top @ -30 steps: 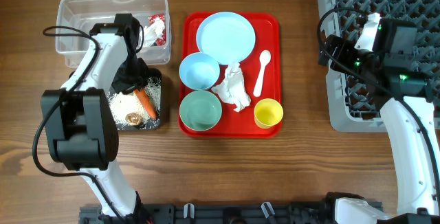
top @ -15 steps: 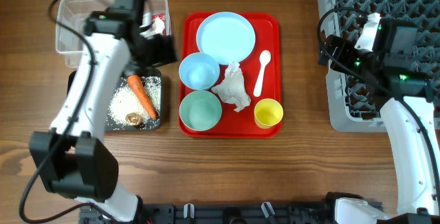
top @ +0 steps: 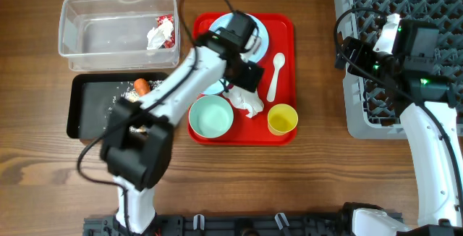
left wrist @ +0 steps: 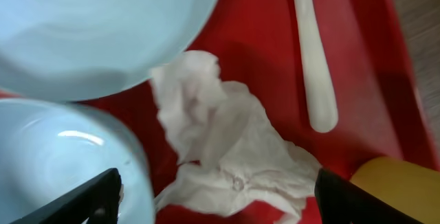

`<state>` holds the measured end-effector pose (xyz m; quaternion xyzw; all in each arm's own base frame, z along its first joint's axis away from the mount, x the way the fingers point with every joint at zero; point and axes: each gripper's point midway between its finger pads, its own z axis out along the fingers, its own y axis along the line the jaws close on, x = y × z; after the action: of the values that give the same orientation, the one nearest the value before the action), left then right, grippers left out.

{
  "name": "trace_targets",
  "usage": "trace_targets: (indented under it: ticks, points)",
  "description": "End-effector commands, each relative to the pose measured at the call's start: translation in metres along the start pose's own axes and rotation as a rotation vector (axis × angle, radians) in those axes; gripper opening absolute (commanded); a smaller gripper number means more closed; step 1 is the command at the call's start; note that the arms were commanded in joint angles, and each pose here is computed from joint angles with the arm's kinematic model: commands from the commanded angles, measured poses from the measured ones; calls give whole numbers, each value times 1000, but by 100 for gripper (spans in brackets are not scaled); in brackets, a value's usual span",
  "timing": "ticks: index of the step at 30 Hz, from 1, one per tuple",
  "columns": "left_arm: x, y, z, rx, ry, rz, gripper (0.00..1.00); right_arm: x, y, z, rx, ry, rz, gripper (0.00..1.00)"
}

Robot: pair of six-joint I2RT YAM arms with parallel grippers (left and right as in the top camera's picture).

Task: Sort waste into correct bins and load items into the dishwasher rack
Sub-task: 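Reach back and grasp the leftover white tissue on the red tray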

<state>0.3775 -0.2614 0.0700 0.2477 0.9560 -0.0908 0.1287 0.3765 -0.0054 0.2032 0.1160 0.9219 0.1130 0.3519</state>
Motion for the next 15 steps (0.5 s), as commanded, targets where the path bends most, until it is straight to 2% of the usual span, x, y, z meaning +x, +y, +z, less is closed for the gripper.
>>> trace_targets:
  ticks: [1, 6, 15]
  points:
    - [3, -5, 23, -30, 28, 88, 88, -7, -2, -1, 15, -14, -11, 100]
    - [8, -4, 43, -31, 58, 89, 87, -7, -2, -1, 15, -14, -11, 100]
    - [8, 0, 45, -50, 58, 89, 84, -7, -2, -1, 15, -14, -11, 100]
